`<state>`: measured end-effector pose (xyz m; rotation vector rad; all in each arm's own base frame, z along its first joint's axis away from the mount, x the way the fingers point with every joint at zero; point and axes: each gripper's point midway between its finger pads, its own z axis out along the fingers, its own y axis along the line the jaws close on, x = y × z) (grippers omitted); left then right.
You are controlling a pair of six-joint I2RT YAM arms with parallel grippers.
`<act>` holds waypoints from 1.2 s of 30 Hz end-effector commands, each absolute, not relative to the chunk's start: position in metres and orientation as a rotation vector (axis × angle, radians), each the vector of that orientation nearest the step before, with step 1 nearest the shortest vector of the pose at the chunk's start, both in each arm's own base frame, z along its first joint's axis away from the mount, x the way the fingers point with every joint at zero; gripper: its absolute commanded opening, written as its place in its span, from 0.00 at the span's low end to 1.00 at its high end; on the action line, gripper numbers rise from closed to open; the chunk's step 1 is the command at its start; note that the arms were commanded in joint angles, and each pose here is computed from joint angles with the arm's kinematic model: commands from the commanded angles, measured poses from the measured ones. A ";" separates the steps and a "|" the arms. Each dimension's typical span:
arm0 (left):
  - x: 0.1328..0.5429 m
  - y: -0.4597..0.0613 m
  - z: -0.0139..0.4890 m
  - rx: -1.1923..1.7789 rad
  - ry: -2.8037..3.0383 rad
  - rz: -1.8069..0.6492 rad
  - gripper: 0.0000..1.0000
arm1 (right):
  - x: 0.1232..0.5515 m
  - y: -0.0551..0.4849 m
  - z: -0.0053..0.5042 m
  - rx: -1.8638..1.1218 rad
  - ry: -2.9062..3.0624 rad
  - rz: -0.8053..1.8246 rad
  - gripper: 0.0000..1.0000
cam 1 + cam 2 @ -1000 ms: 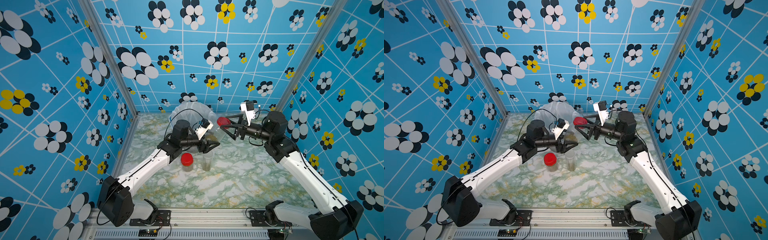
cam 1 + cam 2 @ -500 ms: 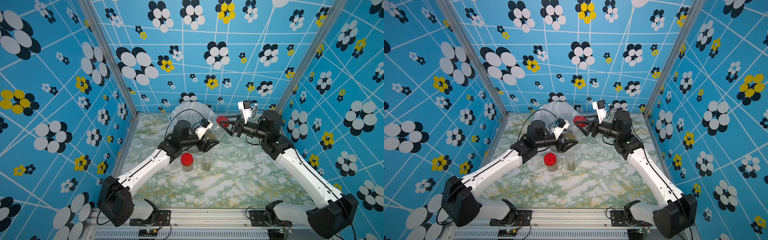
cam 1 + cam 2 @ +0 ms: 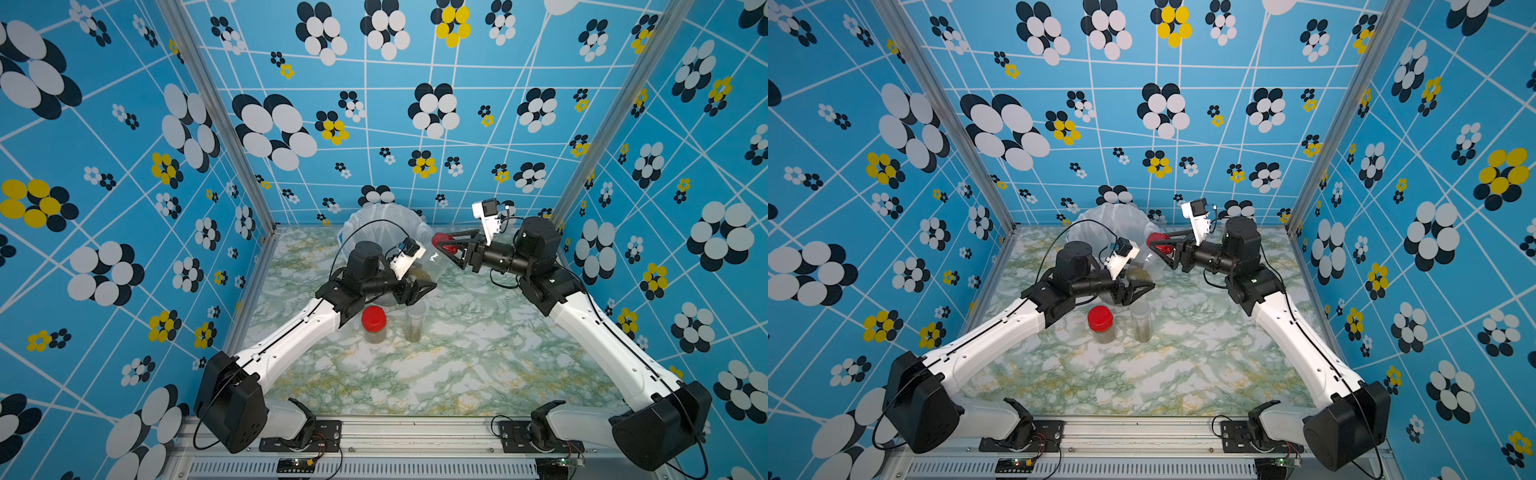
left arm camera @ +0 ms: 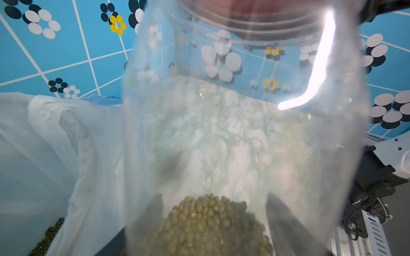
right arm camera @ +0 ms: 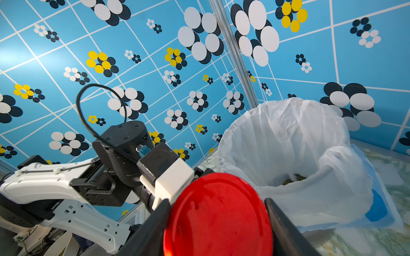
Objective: Empty moldy mung beans from jars
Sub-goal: Unscrew the lid from the jar.
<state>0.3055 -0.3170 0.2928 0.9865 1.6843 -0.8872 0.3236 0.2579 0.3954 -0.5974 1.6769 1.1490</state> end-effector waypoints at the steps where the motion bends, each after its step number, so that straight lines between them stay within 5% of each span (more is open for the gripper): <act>1: 0.308 -0.314 0.306 0.985 1.632 -0.893 0.40 | 0.317 0.258 0.404 -0.641 1.651 1.147 0.59; 36: 0.298 -0.317 0.307 1.065 1.589 -1.012 0.35 | 0.294 0.269 0.387 -0.962 1.700 1.134 0.58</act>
